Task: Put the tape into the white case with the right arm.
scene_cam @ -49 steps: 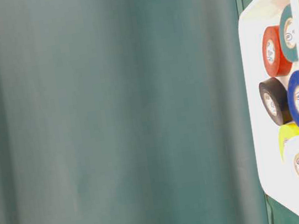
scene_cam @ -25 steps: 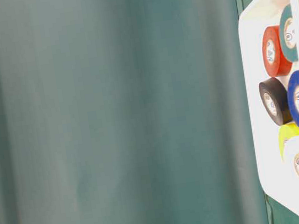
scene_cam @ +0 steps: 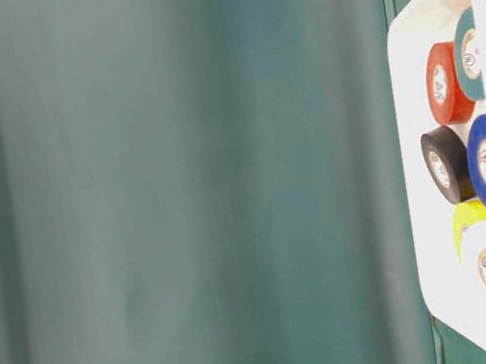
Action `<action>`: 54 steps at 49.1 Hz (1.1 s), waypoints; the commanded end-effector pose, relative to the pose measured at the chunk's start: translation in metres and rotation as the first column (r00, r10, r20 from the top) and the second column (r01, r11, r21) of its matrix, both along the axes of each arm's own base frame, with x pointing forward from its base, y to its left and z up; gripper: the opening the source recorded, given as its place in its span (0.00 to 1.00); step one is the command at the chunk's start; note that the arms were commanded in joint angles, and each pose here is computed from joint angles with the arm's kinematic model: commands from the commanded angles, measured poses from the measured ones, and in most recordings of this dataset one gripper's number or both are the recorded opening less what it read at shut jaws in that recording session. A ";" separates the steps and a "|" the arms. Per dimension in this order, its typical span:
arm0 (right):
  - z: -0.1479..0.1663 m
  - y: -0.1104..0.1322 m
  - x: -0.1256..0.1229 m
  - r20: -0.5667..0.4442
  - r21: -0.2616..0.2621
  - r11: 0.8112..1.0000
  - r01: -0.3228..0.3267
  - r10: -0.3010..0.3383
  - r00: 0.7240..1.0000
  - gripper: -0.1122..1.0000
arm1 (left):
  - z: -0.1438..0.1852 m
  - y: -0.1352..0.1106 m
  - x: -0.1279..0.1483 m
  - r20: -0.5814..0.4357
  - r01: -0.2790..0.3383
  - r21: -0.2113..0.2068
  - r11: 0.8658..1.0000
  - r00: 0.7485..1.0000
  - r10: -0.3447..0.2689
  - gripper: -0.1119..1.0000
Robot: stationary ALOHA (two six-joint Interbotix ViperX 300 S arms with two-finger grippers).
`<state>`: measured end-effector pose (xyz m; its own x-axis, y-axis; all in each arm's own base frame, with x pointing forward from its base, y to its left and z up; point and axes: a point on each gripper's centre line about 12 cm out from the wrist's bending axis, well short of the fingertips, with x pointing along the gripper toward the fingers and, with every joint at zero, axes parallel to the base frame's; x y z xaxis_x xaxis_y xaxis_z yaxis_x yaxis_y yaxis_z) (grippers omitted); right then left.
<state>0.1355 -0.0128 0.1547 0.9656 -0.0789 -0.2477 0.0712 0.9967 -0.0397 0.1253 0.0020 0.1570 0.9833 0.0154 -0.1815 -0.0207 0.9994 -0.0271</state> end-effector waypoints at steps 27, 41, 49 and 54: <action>-0.009 0.004 -0.003 0.001 0.009 1.000 -0.024 0.024 1.000 0.73 | 0.005 0.000 0.001 0.009 -0.002 0.006 1.000 1.000 0.002 0.10; -0.009 0.004 -0.003 0.001 0.009 1.000 -0.024 0.024 1.000 0.73 | 0.004 0.000 0.001 0.008 -0.002 0.008 1.000 1.000 0.002 0.10; -0.008 0.004 -0.003 0.002 0.009 1.000 -0.026 0.026 1.000 0.73 | 0.004 0.000 0.001 0.008 -0.002 0.008 1.000 1.000 0.002 0.10; -0.009 0.004 -0.003 0.003 0.010 1.000 -0.028 0.028 1.000 0.73 | 0.005 0.000 0.001 0.009 -0.002 0.008 1.000 1.000 0.002 0.10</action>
